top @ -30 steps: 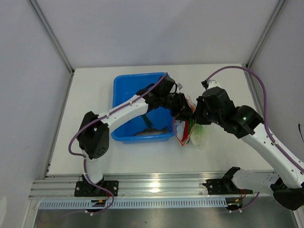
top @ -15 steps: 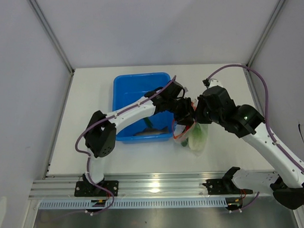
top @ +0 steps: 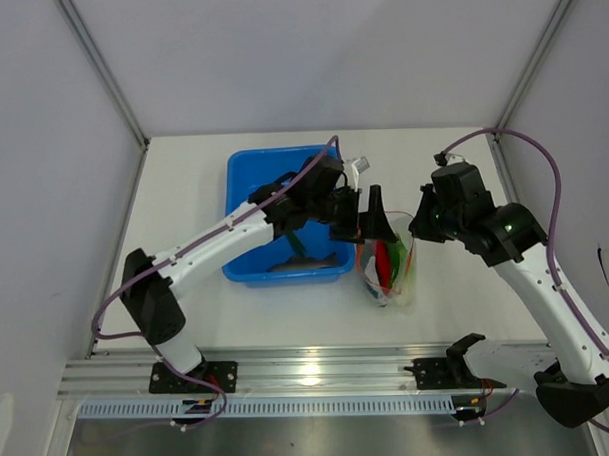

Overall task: Place the food in the zip-top bag and seal the zipper
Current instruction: Place the fake vegetable in the zipper food storage bag, then adjust the zipper food storage bag at the center of the board.

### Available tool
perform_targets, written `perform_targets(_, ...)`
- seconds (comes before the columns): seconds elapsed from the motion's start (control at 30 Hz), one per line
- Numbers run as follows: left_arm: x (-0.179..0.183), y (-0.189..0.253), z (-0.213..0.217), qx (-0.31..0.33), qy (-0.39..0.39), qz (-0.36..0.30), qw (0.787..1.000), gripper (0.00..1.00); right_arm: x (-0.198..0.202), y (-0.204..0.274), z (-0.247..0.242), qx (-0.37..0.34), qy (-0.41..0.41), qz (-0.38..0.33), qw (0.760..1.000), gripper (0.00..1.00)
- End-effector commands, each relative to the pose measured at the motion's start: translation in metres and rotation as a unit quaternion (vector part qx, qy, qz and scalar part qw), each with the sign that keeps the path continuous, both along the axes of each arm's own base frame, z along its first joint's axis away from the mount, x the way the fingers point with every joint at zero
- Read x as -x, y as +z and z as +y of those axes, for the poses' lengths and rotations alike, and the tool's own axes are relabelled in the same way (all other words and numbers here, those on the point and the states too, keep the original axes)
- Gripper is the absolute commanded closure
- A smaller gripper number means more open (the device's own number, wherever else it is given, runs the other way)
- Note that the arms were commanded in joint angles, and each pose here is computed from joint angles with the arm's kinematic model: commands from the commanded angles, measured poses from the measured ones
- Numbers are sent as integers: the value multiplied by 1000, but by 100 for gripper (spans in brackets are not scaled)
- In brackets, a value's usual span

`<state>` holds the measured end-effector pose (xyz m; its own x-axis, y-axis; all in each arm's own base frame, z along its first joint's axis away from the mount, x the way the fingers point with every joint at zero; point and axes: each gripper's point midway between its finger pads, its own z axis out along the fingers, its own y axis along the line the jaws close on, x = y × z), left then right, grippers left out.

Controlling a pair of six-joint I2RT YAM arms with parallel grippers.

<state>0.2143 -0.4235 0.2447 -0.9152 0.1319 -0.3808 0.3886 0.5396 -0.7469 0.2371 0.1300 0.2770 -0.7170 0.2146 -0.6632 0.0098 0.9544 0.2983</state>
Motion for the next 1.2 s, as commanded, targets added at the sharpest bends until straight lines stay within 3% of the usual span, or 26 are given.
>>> perform_targets(0.0, -2, 26, 22, -5, 9, -73, 997, 0, 7, 25, -5, -15, 19, -36, 999, 100)
perform_targets(0.17, -7, 19, 35, -26, 37, -89, 995, 1, 13, 29, -8, -19, 23, -38, 999, 100)
perform_targets(0.73, 6, -44, 29, -73, 28, -33, 996, 23, 21, 40, -13, -29, 19, -49, 998, 100)
perform_targets(0.8, 5, -46, 22, -67, 23, -30, 997, 30, 22, 39, -13, -29, 19, -47, 998, 100)
perform_targets(0.83, 8, -47, 19, -63, 14, -22, 998, 39, 22, 39, -14, -28, 18, -48, 998, 100)
perform_targets(1.03, 14, -45, -2, -47, -19, 3, 999, 70, 20, 35, -16, -27, 11, -50, 998, 100)
perform_targets(1.07, 17, -40, -3, -38, -25, 5, 999, 86, 19, 34, -17, -22, 8, -50, 998, 100)
perform_targets(1.1, 18, -28, -3, -25, -27, -3, 999, 96, 18, 32, -19, -20, 3, -49, 999, 100)
perform_targets(1.17, 21, -9, -3, -4, -31, -12, 999, 99, 14, 20, -24, -1, -8, -43, 999, 100)
